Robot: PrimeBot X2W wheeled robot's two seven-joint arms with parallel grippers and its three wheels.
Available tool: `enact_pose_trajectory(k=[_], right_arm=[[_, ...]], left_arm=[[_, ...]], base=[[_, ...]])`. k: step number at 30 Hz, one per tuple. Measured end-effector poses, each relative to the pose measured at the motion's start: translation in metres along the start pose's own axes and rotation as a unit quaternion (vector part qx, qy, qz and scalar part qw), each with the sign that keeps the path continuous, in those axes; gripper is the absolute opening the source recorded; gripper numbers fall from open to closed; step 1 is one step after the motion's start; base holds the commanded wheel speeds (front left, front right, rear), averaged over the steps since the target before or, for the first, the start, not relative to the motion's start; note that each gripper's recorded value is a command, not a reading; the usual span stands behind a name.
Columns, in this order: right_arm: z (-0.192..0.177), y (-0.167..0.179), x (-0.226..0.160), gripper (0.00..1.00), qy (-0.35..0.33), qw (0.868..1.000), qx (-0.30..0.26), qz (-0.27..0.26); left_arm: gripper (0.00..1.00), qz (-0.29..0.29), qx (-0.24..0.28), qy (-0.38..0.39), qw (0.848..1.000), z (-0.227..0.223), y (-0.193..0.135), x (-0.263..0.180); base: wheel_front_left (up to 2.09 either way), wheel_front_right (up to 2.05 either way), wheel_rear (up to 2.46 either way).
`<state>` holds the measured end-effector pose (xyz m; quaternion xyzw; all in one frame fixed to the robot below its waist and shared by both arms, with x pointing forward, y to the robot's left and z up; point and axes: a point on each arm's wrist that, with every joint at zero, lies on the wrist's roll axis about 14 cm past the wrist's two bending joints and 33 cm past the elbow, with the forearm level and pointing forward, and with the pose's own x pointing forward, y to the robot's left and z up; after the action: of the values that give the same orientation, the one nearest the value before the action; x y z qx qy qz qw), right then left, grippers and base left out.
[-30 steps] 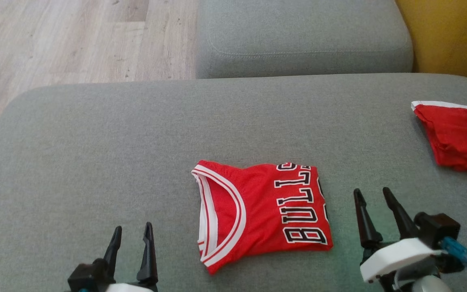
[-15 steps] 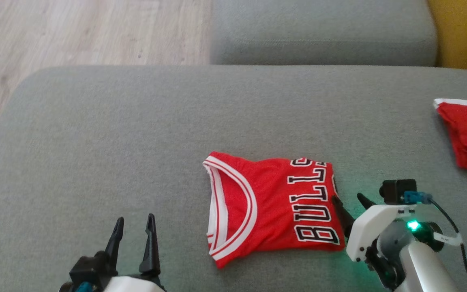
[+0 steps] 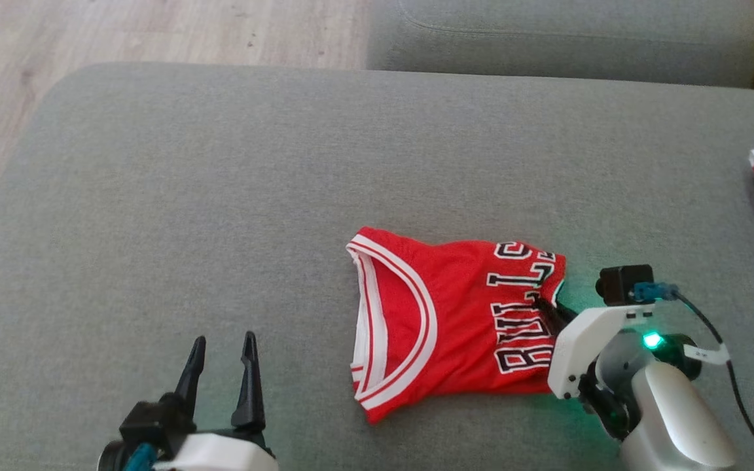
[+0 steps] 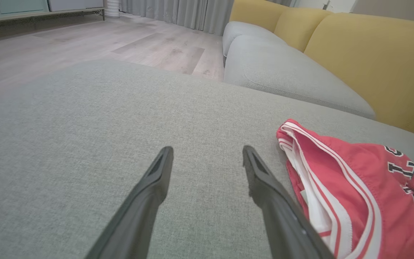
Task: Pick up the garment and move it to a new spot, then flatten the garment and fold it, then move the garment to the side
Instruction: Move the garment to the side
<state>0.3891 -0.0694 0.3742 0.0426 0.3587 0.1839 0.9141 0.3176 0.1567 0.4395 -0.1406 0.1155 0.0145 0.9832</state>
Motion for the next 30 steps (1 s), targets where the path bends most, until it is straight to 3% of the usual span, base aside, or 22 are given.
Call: enact_pose_trajectory(k=[5,13,22,30], right_arm=[[0.018,-0.023,-0.005,0.00,-0.042,0.999,0.009,-0.028],[0.065,-0.110,-0.043,0.00,-0.125,0.983,0.024,-0.130],[0.061,-0.184,-0.101,0.00,-0.162,0.956,0.056,-0.238],[0.031,-0.221,-0.133,0.00,-0.147,0.938,0.079,-0.304]], left_arm=[[1.00,-0.035,0.004,-0.002,0.999,0.004,-0.018,0.016],[1.00,-0.125,0.021,0.002,0.992,0.005,-0.075,0.055],[1.00,-0.244,0.044,0.041,0.968,-0.019,-0.151,0.098],[1.00,-0.310,0.043,0.086,0.946,-0.055,-0.195,0.112]], base=[[0.00,0.00,0.00],[0.00,0.00,0.00],[0.00,0.00,0.00],[0.00,0.00,0.00]])
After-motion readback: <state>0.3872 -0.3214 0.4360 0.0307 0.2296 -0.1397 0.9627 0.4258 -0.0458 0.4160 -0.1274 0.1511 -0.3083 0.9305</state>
